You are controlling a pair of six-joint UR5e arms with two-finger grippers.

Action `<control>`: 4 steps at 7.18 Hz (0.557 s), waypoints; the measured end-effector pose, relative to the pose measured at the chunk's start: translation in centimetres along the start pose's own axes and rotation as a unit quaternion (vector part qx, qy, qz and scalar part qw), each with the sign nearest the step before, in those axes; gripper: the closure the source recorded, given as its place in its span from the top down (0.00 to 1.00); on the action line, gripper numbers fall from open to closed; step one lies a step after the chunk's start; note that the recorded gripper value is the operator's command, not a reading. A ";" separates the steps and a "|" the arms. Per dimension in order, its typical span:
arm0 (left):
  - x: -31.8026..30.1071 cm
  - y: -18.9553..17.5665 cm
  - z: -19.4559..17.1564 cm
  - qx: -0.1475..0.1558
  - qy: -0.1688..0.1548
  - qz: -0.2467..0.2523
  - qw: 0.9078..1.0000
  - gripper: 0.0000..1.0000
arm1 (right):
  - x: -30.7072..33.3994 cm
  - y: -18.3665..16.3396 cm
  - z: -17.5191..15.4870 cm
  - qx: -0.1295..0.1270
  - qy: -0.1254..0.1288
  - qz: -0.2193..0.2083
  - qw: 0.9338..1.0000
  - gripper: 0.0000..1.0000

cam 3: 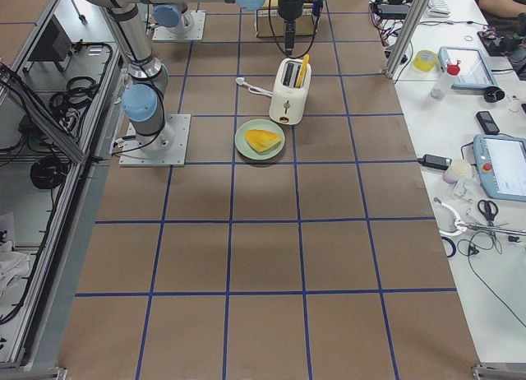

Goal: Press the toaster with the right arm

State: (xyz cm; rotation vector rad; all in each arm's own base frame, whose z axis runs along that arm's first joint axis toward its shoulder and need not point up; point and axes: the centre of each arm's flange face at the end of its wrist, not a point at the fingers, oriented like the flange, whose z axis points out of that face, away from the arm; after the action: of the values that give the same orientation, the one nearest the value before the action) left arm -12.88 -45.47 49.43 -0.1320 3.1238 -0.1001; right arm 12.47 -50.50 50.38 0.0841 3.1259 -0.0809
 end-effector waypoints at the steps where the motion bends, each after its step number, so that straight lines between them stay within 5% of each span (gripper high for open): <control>1: 0.0 0.0 0.0 0.000 0.000 0.000 1.000 1.00 | 0.1 0.0 -0.1 0.001 0.000 0.000 1.000 1.00; 3: 0.0 0.0 0.0 0.000 0.000 0.000 1.000 1.00 | 0.3 -0.2 -0.2 0.007 0.001 -0.004 1.000 1.00; 4: 0.0 0.0 0.0 0.000 0.000 0.000 1.000 1.00 | 1.0 -0.6 -0.3 0.014 0.002 -0.017 1.000 0.91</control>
State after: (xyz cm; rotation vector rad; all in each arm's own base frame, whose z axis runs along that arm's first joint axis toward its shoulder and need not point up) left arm -12.88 -45.47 49.43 -0.1320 3.1238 -0.1000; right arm 11.41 -51.03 50.72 0.0323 3.1305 -0.1241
